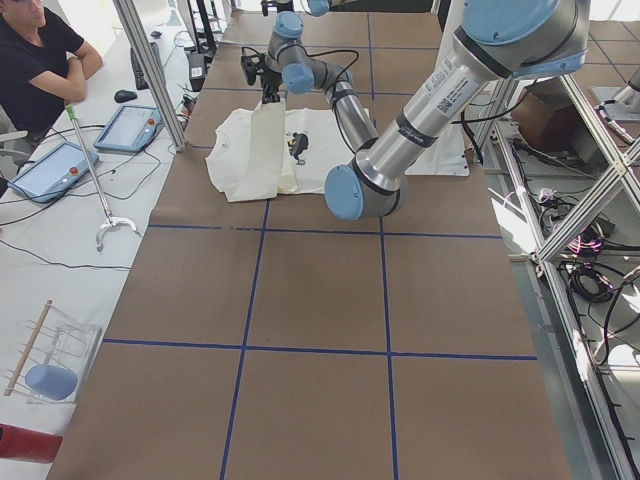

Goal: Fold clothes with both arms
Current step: 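Fold the held sleeve across the shirt body toward the right arm's side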

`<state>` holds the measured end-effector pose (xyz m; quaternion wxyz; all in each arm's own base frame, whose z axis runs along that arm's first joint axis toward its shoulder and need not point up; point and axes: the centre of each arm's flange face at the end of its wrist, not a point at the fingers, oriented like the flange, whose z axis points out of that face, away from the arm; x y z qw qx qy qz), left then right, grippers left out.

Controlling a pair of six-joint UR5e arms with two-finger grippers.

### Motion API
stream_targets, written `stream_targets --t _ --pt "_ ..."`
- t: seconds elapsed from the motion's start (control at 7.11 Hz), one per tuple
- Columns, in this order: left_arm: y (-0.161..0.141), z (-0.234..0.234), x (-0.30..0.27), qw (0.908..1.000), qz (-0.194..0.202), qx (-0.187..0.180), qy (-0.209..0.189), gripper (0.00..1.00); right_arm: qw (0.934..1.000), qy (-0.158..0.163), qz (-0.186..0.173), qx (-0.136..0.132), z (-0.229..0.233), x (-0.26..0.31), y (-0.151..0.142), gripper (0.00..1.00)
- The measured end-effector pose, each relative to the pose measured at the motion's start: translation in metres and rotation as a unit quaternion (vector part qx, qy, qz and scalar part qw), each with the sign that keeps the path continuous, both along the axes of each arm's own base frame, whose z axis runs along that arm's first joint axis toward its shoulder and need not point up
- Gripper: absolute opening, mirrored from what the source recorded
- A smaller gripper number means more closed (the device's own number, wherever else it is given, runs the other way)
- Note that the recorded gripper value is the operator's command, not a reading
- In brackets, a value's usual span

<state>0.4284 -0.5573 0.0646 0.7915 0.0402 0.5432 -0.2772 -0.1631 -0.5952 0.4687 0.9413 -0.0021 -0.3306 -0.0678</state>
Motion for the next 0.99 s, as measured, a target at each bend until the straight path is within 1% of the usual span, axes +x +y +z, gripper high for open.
stream_targets --t 0.28,0.56,0.7,0.84,0.99 --pt "0.016 -0.024 0.075 0.9995 -0.022 -0.018 0.01 0.0 1.0 0.001 0.001 -0.003 0.003 0.001 0.0 1.0" --pt "0.017 -0.044 0.139 0.9985 -0.034 -0.036 0.022 0.0 1.0 0.002 0.001 -0.005 0.005 0.0 -0.001 1.0" --pt "0.018 -0.047 0.167 0.9981 -0.038 -0.039 0.027 0.0 1.0 0.002 0.001 -0.006 0.005 -0.001 -0.001 1.0" --pt "0.024 -0.046 0.189 0.9978 -0.041 -0.044 0.028 0.43 1.0 0.003 0.001 -0.007 0.006 -0.001 -0.003 1.0" --pt "0.035 -0.047 0.218 0.9974 -0.048 -0.046 0.027 0.99 1.0 0.002 0.001 -0.007 0.006 -0.002 -0.004 1.0"
